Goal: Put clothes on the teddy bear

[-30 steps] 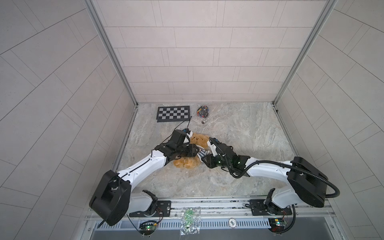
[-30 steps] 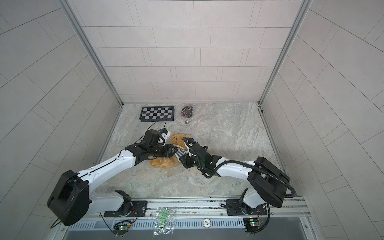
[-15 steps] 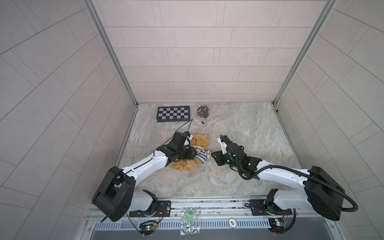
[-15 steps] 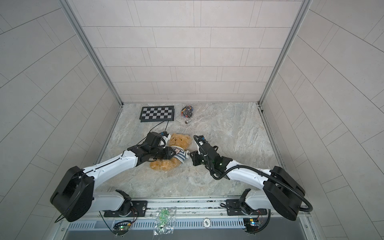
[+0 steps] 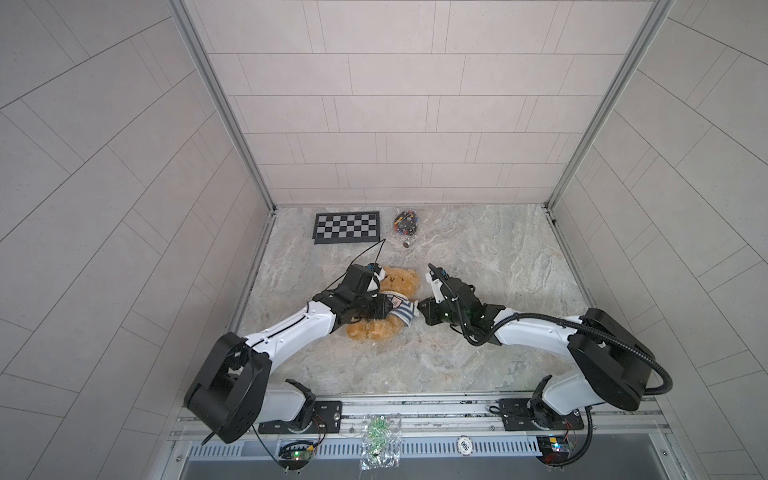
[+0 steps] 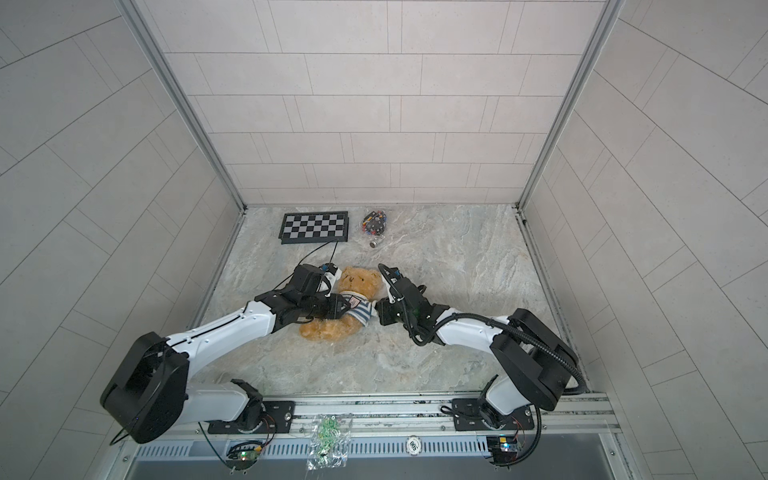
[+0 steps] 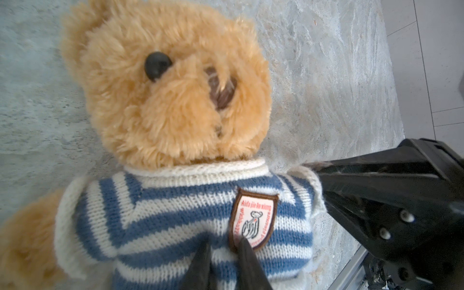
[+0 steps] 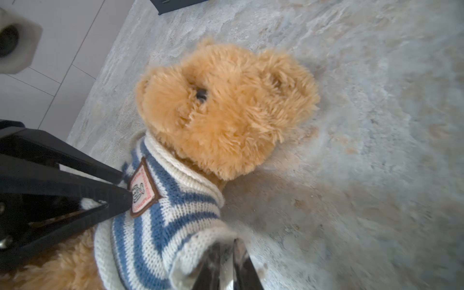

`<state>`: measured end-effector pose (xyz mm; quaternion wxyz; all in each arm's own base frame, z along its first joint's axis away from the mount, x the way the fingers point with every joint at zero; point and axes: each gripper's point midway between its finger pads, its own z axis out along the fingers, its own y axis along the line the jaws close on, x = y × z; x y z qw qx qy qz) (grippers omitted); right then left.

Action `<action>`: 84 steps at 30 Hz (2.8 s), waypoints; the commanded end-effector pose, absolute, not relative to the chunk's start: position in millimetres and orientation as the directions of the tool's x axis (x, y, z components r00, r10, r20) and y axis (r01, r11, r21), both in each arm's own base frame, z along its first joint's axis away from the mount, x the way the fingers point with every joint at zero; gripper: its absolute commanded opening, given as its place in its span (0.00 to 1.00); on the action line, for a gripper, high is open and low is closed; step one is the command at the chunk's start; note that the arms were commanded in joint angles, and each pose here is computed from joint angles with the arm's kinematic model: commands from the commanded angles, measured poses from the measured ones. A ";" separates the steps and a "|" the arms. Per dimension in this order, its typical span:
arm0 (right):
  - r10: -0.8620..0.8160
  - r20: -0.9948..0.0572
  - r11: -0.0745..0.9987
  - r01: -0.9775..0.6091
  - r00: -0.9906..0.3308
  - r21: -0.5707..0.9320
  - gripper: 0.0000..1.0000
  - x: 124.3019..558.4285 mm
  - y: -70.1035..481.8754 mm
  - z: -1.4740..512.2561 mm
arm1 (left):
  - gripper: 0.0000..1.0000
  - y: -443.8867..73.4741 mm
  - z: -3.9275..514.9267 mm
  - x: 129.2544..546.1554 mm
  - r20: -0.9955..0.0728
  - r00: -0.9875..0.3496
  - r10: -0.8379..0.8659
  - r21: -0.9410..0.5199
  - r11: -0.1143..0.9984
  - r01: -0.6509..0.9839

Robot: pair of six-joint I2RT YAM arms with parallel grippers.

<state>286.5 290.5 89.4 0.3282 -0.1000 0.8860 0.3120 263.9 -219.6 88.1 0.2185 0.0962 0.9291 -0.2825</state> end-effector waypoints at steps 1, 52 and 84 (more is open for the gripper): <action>0.058 -0.639 0.722 -0.410 -0.767 0.558 0.15 291.7 311.3 103.5 | 0.23 -204.2 60.8 247.7 -0.384 -0.919 0.093 -0.433 0.860 0.268; -0.052 -0.410 0.657 -0.341 -0.910 0.672 0.36 223.1 341.1 67.6 | 0.22 -189.6 39.1 236.5 -0.373 -0.924 0.085 -0.403 0.882 0.244; 0.106 -0.530 0.620 -0.361 -0.841 0.697 0.00 231.3 325.1 133.4 | 0.29 -179.8 73.8 258.7 -0.491 -0.871 0.011 -0.372 0.901 0.221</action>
